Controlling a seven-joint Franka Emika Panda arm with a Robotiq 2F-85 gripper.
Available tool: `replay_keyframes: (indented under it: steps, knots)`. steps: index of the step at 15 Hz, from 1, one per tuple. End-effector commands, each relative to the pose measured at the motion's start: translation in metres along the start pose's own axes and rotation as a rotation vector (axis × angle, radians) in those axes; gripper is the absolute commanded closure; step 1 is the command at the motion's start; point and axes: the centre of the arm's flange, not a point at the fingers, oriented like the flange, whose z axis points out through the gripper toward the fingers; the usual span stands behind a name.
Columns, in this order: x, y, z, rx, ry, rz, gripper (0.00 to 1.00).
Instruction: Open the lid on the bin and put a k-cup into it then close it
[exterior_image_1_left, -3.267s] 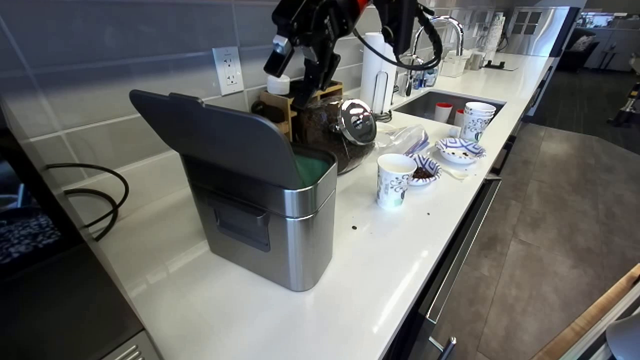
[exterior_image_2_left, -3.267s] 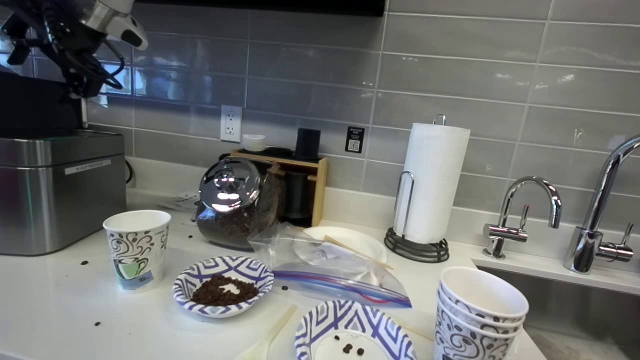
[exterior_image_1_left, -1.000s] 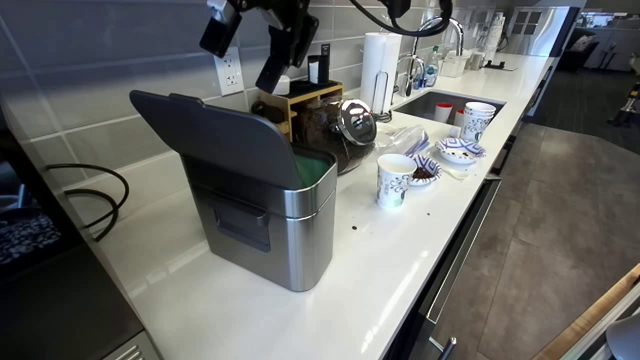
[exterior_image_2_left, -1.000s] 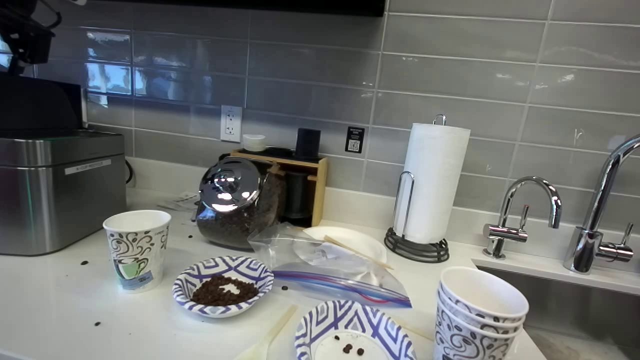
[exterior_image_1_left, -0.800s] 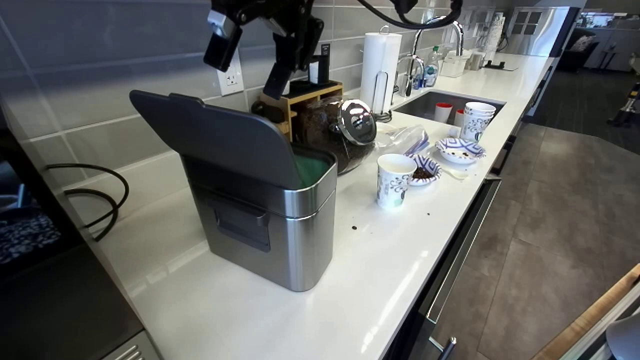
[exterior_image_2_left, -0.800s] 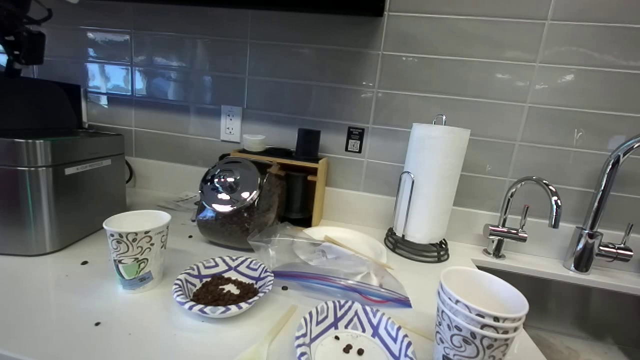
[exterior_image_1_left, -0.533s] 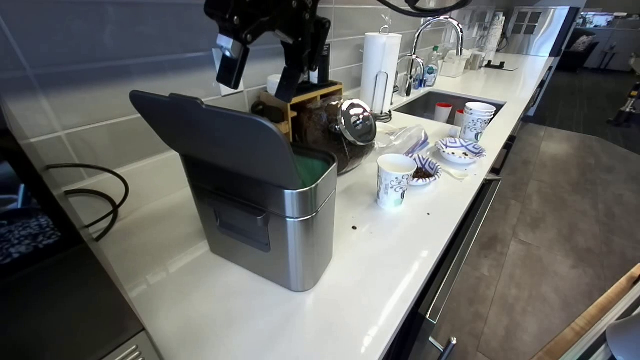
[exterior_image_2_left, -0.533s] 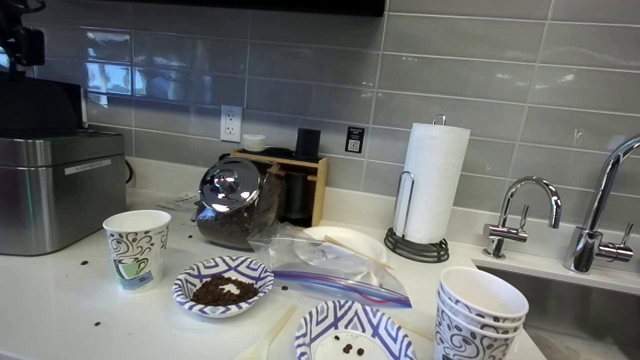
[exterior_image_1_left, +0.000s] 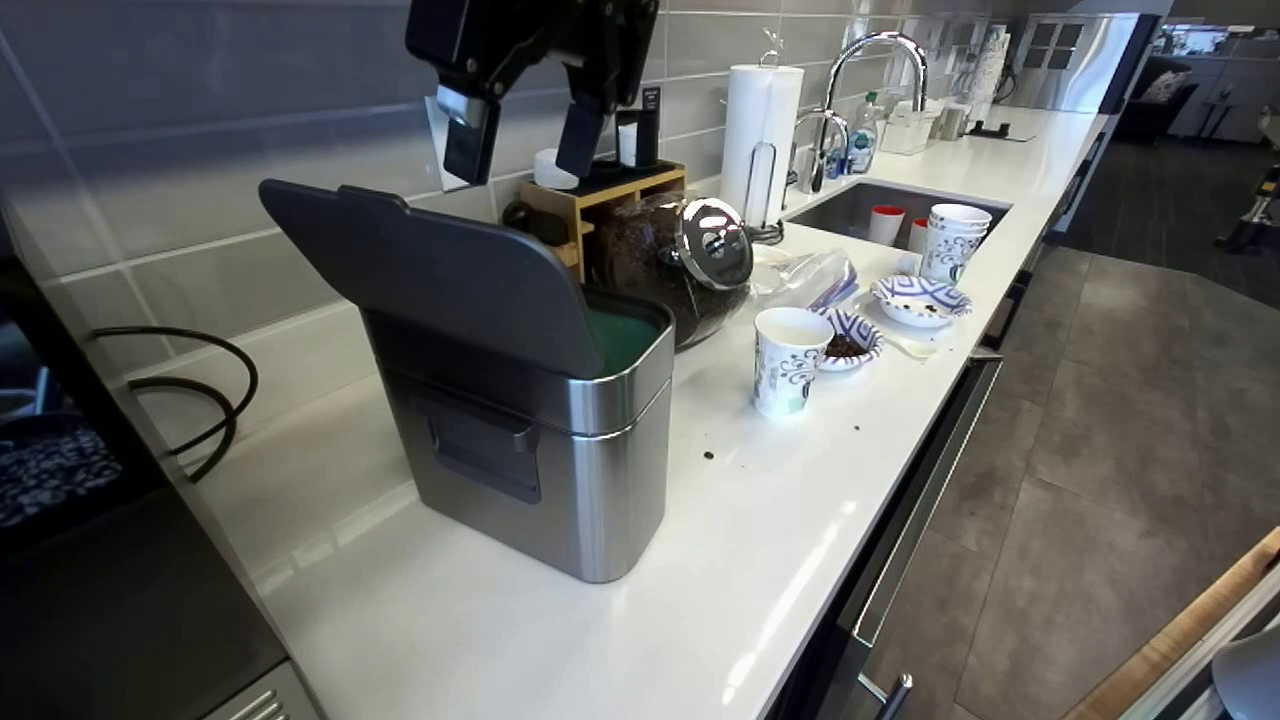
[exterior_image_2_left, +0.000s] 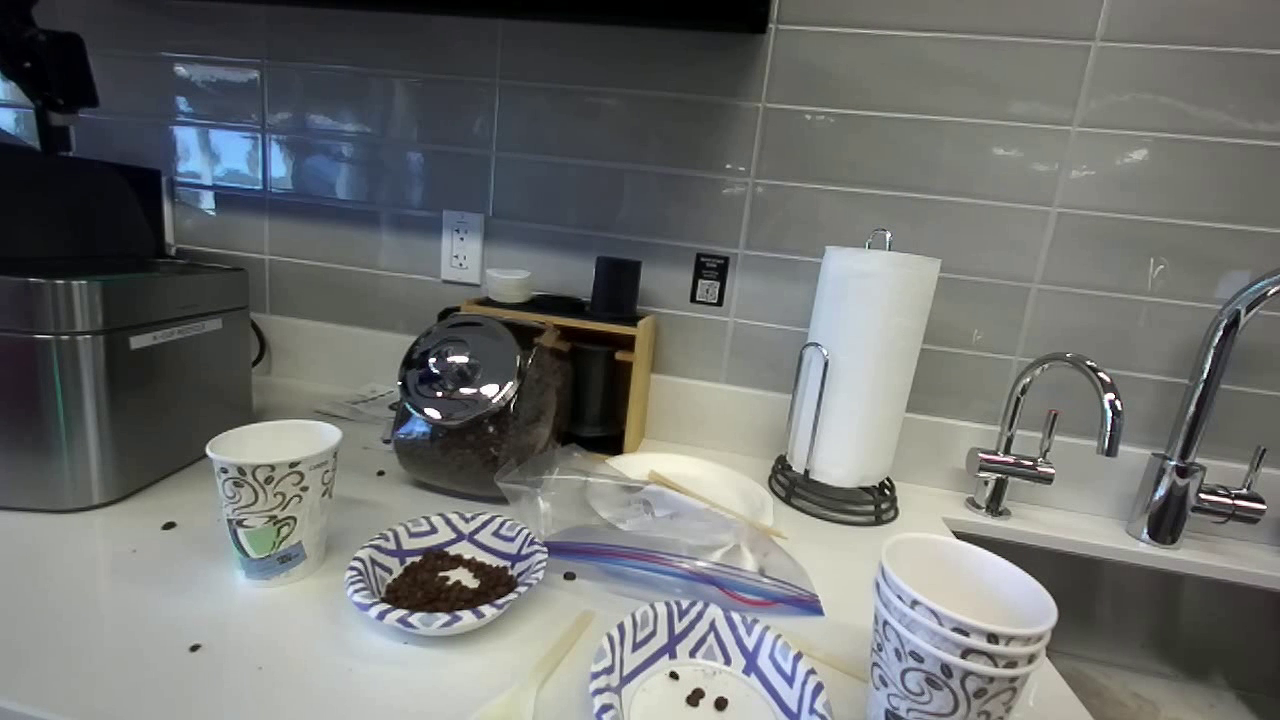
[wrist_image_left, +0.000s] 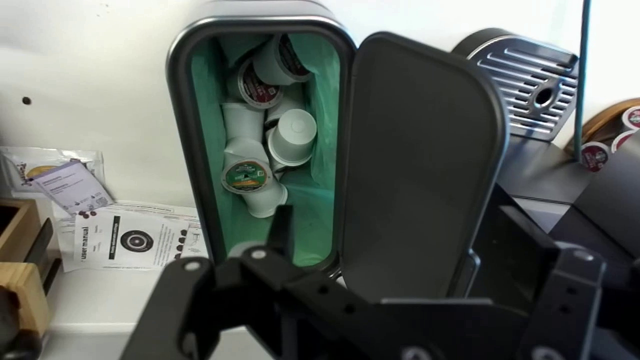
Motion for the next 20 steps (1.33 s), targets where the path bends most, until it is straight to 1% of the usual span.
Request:
replay_keyframes:
  steps: [1,3,5,7,10,11,15,17,20]
  knots:
    - [0.009,-0.009,0.01,-0.031,0.009,-0.018,0.0]
    - [0.014,-0.009,0.013,-0.041,0.007,-0.034,0.0]
    - [0.021,-0.009,0.016,-0.043,0.027,-0.052,0.0]
    - [0.027,-0.011,0.016,-0.036,0.066,-0.063,0.0]
    - [0.033,-0.014,0.014,-0.006,0.149,-0.069,0.0]
    - [0.035,-0.015,0.014,0.006,0.162,-0.069,0.0]
    - [0.046,-0.018,0.018,0.047,0.176,-0.095,0.0]
    - [0.056,-0.023,0.019,0.059,0.165,-0.119,0.0]
    - [0.063,-0.024,0.023,0.09,0.143,-0.116,0.0]
